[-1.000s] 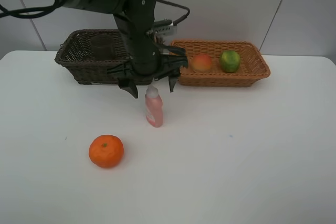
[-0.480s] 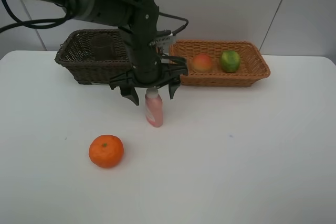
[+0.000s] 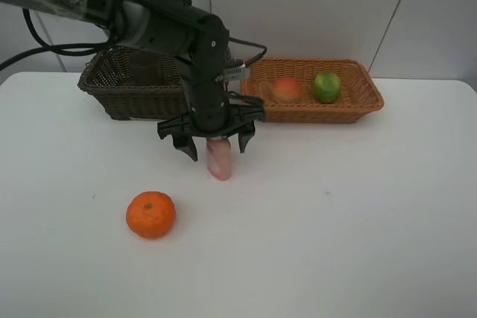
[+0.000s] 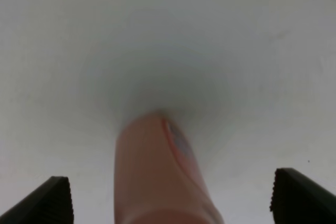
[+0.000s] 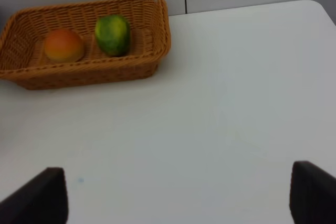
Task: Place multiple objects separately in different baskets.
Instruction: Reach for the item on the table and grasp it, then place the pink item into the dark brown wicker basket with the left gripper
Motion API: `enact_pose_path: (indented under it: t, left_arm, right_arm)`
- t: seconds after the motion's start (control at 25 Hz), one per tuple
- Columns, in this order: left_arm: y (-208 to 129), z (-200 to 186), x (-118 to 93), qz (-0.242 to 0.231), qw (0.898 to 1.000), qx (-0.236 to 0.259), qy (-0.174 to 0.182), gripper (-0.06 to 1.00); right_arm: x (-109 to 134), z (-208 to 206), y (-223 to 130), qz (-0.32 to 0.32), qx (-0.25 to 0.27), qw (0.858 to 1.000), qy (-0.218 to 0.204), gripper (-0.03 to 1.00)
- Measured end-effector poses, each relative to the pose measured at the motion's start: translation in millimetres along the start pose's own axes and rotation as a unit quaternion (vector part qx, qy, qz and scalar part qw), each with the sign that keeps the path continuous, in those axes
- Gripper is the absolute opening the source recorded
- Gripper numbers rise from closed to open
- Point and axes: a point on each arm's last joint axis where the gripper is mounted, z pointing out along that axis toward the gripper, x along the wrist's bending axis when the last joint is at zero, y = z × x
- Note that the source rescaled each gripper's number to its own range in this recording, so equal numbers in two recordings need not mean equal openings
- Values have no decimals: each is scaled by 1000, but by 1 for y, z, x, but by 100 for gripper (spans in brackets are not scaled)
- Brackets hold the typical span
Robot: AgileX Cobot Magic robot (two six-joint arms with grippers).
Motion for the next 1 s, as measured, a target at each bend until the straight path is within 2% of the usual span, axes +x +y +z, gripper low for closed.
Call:
enact_pose_path:
  t: [0.12, 0.24, 1.0]
  left_arm:
    - [-1, 2, 0, -1, 1000, 2, 1, 73]
    - [-1, 3, 0, -1, 1000, 4, 2, 39]
    - [-1, 3, 0, -1, 1000, 3, 2, 38]
  right_arm:
    - [0, 0, 0, 0, 0, 1000, 0, 85]
    - [0, 0, 0, 0, 0, 1000, 0, 85]
    - [0, 0, 0, 0, 0, 1000, 0, 85]
